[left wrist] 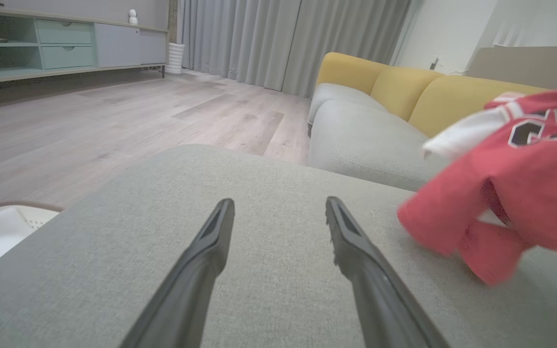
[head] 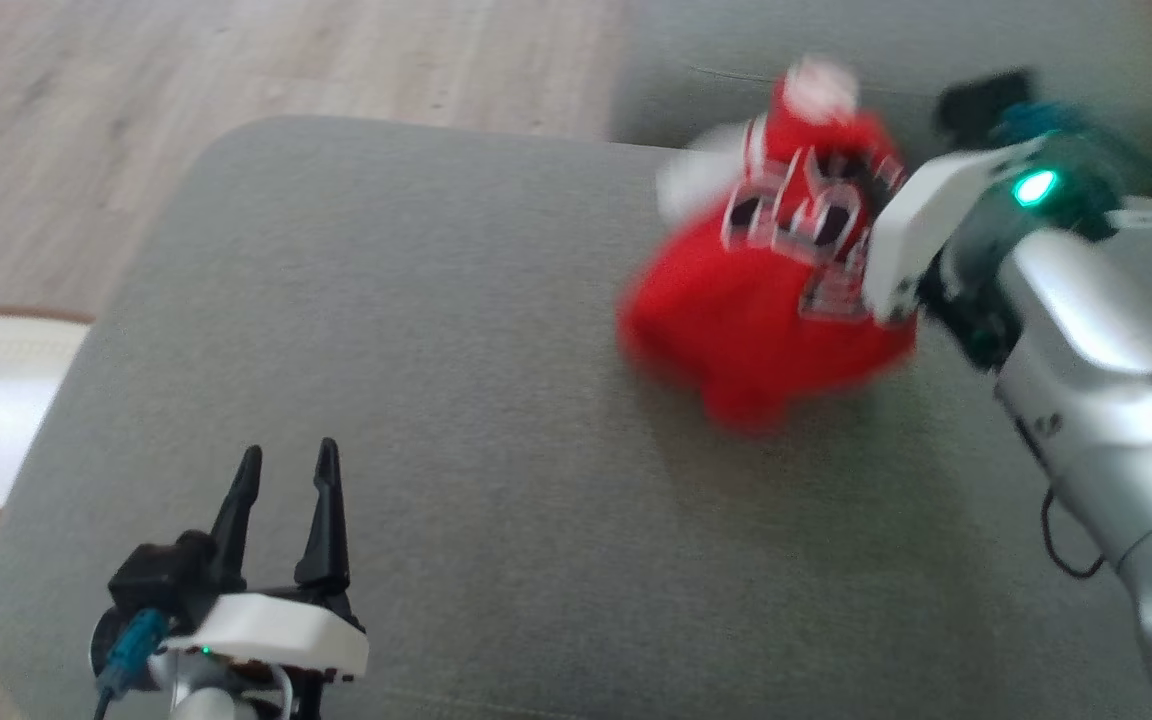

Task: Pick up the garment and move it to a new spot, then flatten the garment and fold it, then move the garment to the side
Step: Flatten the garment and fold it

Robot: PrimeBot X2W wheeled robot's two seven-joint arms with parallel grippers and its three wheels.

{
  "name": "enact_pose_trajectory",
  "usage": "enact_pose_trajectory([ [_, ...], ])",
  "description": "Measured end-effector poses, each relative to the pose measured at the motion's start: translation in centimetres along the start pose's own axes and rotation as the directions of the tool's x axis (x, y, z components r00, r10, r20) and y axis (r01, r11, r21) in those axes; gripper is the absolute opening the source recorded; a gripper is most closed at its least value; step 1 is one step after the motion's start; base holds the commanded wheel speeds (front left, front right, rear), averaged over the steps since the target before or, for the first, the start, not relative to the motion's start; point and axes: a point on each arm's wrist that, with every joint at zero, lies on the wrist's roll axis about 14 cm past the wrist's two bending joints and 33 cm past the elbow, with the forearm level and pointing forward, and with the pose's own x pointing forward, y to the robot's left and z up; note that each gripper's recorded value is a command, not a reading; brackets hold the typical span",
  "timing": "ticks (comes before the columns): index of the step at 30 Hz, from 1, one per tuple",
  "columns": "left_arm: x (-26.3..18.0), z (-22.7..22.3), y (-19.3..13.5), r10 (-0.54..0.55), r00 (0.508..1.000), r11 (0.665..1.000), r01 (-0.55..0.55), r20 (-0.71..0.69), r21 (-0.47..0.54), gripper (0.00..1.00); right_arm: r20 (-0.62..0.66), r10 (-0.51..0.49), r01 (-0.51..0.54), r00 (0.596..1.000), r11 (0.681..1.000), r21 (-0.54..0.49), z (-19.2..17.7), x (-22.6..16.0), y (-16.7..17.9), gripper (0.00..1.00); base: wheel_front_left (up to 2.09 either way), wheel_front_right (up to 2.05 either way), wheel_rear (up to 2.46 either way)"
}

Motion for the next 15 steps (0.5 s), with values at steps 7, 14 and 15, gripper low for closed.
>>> enact_pose_trajectory([
  [7, 1.7, -0.7, -3.1, -0.091, 0.996, 0.996, 0.091, -0.02, -0.015, 1.0, 0.159, -0.223, 0.188, 0.962, 0.96, 0.208, -3.2, -3.9, -7.0, 0.0, 0.0, 0.0, 0.0],
  [14, 2.6, -2.0, -4.4, -0.121, 0.991, 0.993, 0.119, -0.061, -0.024, 1.0, -0.225, -0.195, 0.262, 0.955, 0.91, 0.322, -21.8, -8.1, -2.5, 1.0, 0.0, 0.0, 0.0],
  [15, 2.6, -2.1, -4.5, -0.124, 0.99, 0.992, 0.123, -0.064, -0.024, 1.0, -0.234, -0.195, 0.267, 0.952, 0.904, 0.333, -22.6, -8.4, -2.2, 1.0, 0.0, 0.0, 0.0],
])
